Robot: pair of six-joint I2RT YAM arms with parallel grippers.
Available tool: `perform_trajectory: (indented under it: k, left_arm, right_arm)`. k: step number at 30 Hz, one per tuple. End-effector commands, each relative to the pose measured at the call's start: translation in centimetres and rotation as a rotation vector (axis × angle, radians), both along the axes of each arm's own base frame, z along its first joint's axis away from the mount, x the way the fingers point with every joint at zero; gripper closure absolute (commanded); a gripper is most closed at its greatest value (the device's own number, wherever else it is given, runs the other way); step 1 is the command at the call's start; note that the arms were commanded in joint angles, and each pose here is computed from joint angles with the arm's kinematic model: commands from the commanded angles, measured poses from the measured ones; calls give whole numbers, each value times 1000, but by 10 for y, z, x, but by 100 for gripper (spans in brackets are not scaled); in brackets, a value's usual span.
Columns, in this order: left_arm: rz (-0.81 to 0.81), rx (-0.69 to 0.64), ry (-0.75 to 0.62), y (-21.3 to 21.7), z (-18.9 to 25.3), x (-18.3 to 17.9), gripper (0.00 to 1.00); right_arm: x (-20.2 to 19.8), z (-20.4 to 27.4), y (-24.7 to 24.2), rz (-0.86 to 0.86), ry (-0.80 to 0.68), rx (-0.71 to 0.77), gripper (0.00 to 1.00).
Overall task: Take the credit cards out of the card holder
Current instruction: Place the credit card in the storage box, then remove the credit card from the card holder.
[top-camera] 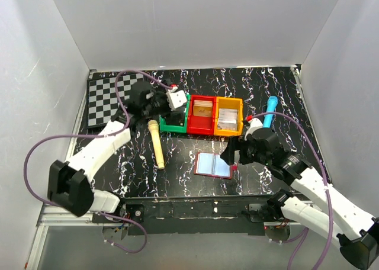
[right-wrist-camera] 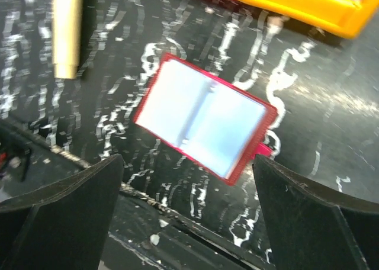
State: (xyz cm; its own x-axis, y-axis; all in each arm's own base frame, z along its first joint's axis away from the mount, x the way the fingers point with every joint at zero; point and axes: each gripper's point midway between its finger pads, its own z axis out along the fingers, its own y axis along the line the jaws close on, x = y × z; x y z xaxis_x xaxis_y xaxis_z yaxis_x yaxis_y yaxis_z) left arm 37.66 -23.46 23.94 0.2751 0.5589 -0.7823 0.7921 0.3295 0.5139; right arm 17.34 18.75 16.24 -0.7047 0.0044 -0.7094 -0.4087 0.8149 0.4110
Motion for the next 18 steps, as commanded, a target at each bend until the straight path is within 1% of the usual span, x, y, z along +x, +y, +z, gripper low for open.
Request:
perform_trajectory:
  k: [1,2,3,4,5,6,7,8,10,11,12,14,18]
  left_arm:
    - [278,-229,229,-16,-2,-23,2]
    - [412,-320,357,-12,-3,-23,2]
    - [521,-378,486,-9,0,-24,2]
    - [582,-353,585,-7,-9,-29,2]
    - [625,-309,690,-3,-25,-39,2]
    - [626,-315,780,-5,-40,-48,2]
    - [603,-366,866,-11,-46,-58,2]
    - [595,-428,923,-12,-51,-66,2]
    - [572,-589,976,-18,-44,-77,2]
    - [573,-645,997,-17,-40,-85,2]
    - [577,-691,1030,-20,-39,-92,2]
    - [589,-705,1064,-27,-45,-107,2]
    - [696,-642,1098,-35,-64,-132,2]
  right_arm:
    - [11,-20,-31,-201,91,-134,2]
    - [10,-27,-32,-209,125,-153,2]
    - [7,-34,-33,-219,160,-168,2]
    - [5,-42,-34,-232,193,-185,2]
    - [3,-46,-35,-238,212,-193,3]
    - [2,-51,-35,-245,223,-196,5]
    - [2,-55,-37,-257,227,-198,6]
    - [4,-56,-37,-266,222,-193,8]
    - [6,-62,-40,-281,224,-220,13]
    - [5,-65,-42,-282,235,-238,17]
    - [5,-69,-44,-284,248,-258,19]
    - [3,-79,-45,-285,278,-288,22]
    - [-5,-99,-44,-270,346,-318,26]
